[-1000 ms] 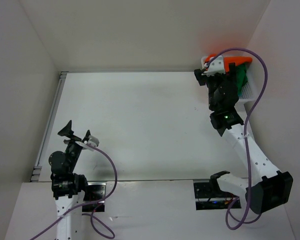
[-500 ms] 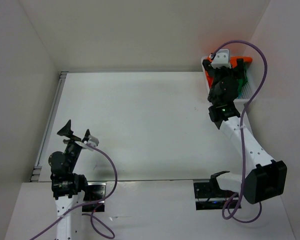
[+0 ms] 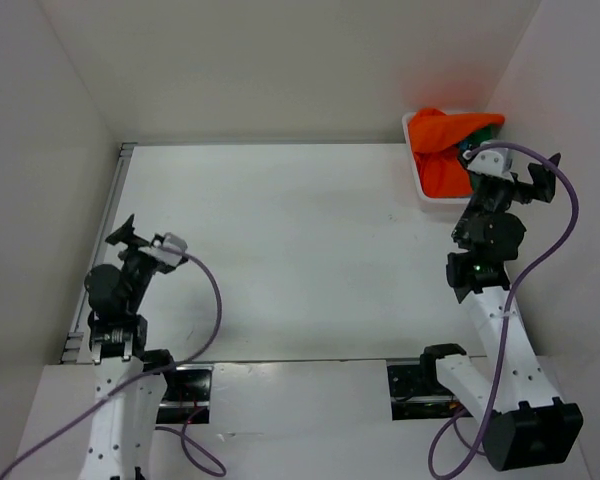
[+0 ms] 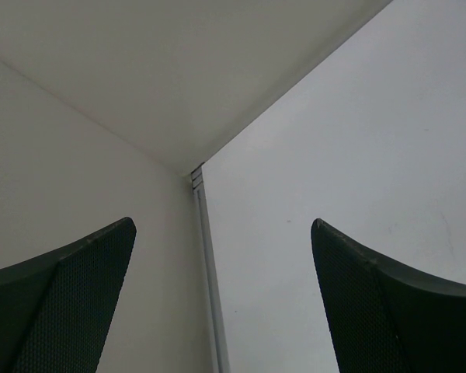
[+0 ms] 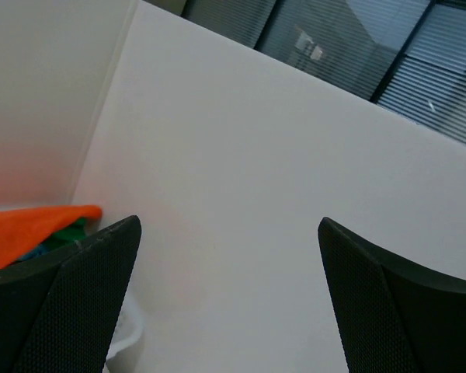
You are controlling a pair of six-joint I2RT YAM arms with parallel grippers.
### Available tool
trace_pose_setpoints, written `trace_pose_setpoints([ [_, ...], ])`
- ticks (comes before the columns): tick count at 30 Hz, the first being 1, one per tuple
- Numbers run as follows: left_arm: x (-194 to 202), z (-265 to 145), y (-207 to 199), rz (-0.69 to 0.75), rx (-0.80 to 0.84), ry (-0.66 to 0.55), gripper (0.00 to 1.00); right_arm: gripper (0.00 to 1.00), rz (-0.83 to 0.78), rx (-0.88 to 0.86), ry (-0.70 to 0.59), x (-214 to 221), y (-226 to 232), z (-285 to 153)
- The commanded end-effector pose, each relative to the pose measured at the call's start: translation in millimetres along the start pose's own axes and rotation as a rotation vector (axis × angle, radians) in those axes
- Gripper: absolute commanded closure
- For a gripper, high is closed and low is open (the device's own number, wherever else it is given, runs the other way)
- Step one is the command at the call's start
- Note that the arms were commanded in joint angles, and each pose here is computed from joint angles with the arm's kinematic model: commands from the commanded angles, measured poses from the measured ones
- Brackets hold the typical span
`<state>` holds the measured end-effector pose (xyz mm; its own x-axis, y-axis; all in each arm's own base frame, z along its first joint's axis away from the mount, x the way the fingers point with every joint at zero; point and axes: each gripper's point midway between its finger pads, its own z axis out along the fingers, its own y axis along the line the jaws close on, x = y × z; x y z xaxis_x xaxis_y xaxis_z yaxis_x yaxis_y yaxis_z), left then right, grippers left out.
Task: Fold and stack the t-shirts
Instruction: Grab crumpled tshirt from bin with the right arm
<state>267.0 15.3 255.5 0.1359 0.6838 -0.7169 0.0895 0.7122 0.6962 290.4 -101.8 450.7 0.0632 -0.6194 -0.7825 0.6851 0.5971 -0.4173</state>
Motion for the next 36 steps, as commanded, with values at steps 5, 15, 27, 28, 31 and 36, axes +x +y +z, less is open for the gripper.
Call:
trace_pose_setpoints([
  [5,-23.3,58.8,35.3,-0.277,0.089,0.1,0.0,0.01,0.217,-0.126,-0.004,-30.6,14.9,11.0],
  [15,-17.9,140.5,10.2,-0.51,0.381,0.217,0.0,0.01,0.497,-0.487,0.107,-76.6,153.4,60.5],
  [27,23.6,201.2,-51.4,-0.475,0.621,0.33,0.0,0.01,0.73,-0.342,0.521,75.4,289.5,163.9],
  [28,22.2,204.3,-57.5,-0.455,0.632,0.35,0.0,0.01,0.702,-0.308,0.557,93.0,290.9,166.6],
  [31,30.8,214.0,-44.9,-0.455,0.582,0.427,0.0,0.07,0.731,-0.193,0.625,122.5,298.0,174.7],
  [36,45.2,223.1,-47.8,-0.46,0.547,0.487,0.0,0.09,0.709,-0.168,0.709,177.6,318.5,175.6],
])
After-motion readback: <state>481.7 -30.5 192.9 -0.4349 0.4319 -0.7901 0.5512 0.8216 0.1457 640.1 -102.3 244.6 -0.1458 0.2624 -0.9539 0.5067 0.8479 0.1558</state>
